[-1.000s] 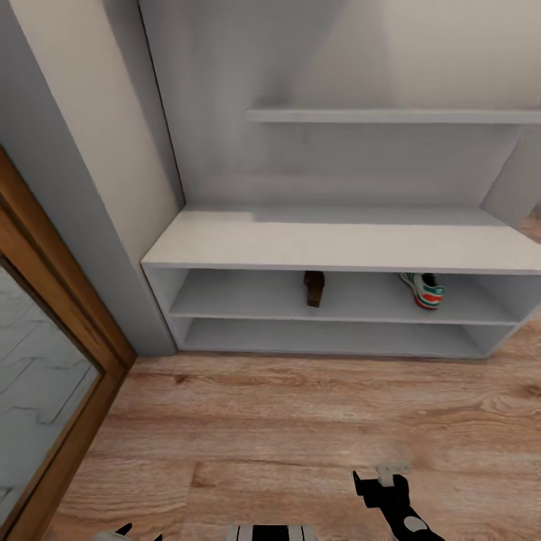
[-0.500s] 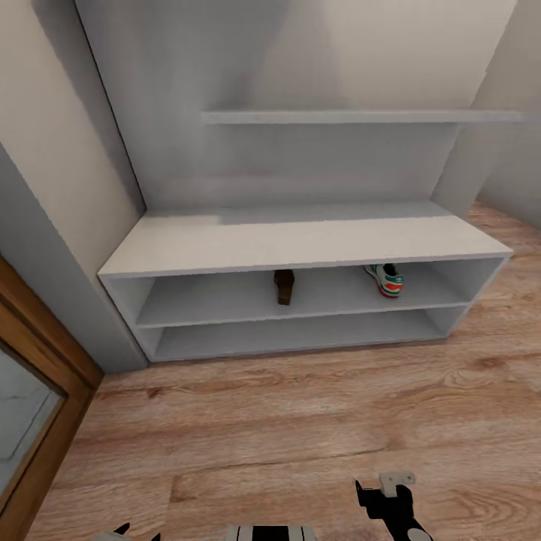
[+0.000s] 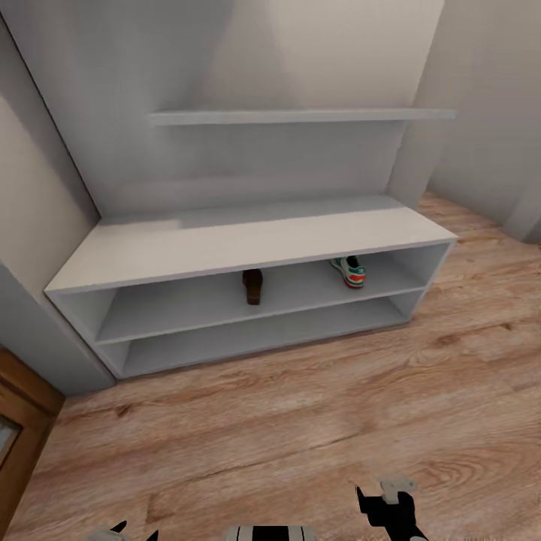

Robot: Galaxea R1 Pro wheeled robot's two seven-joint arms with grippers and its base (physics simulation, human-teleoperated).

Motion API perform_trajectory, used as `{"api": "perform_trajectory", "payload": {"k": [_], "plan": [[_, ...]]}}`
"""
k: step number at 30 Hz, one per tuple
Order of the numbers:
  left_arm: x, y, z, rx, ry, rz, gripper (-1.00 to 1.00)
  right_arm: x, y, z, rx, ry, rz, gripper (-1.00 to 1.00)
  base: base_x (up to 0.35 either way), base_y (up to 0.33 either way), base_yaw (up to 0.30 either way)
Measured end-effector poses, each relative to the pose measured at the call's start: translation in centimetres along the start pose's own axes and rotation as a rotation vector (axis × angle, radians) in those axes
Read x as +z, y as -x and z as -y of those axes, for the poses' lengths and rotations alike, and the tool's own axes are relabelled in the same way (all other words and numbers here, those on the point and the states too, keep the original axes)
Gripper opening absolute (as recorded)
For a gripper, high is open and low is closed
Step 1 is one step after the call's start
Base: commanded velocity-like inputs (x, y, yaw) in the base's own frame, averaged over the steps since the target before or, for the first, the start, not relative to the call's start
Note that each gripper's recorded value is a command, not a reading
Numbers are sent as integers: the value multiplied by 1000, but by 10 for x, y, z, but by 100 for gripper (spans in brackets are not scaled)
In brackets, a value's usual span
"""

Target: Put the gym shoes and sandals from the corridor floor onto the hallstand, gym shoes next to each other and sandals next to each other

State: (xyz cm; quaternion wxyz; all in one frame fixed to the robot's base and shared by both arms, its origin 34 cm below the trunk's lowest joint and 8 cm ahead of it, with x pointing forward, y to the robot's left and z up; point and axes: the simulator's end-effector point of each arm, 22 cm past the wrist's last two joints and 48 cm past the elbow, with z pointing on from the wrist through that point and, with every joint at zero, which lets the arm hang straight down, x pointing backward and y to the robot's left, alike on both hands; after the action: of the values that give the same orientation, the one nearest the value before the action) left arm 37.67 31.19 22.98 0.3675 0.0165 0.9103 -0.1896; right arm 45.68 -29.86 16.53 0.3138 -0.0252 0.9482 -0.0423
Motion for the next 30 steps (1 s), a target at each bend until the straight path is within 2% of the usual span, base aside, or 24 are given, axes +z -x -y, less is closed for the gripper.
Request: {"api": "perform_trajectory", "payload": {"k": [21,30], "plan": [[-3,2,-7,-13,22,12,100,-5,-8,0,4,-2,7,100,0,0,-285],[-4,-7,-5,-28,21,-4,100,-7,-13,-6,3,9,-1,100,0,0,-285]]}}
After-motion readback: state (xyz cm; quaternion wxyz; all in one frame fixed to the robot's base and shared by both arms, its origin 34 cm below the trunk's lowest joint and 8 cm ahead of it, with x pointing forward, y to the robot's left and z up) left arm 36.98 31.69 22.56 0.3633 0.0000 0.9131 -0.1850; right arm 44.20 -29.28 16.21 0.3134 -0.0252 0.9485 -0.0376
